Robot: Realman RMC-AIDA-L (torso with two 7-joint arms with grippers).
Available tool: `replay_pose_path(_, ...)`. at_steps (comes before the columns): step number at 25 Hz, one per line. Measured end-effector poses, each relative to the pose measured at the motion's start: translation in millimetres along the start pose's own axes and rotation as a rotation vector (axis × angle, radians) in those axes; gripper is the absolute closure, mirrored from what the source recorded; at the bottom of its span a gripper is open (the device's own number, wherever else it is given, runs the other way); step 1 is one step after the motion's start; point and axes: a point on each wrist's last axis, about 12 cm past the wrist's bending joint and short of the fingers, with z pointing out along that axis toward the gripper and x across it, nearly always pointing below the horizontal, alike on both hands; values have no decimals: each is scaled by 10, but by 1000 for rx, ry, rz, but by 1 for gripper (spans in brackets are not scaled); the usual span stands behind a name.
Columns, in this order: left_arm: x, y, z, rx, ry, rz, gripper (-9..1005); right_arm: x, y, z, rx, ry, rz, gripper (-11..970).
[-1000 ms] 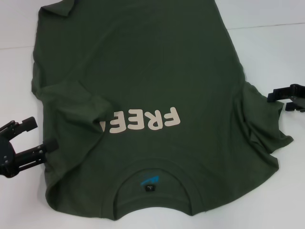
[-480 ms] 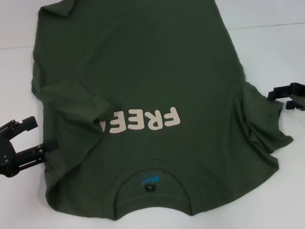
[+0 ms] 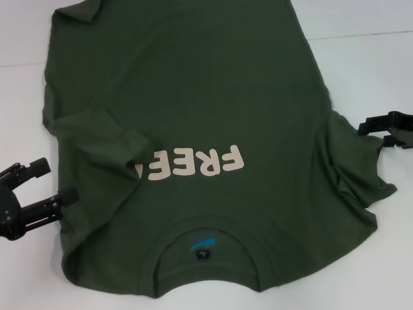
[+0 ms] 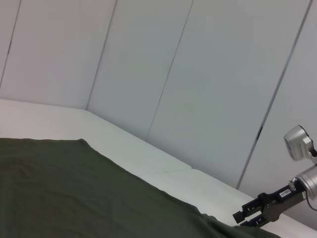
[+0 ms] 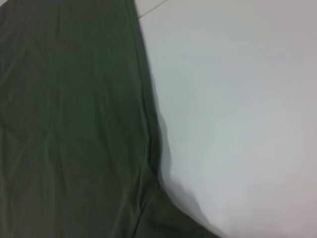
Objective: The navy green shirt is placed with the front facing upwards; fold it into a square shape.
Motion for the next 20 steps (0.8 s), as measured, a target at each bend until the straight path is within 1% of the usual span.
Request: replay_pose_path(20,17,-6,5,4,-2,-7,63,0,55,28,-50,-18,23,228)
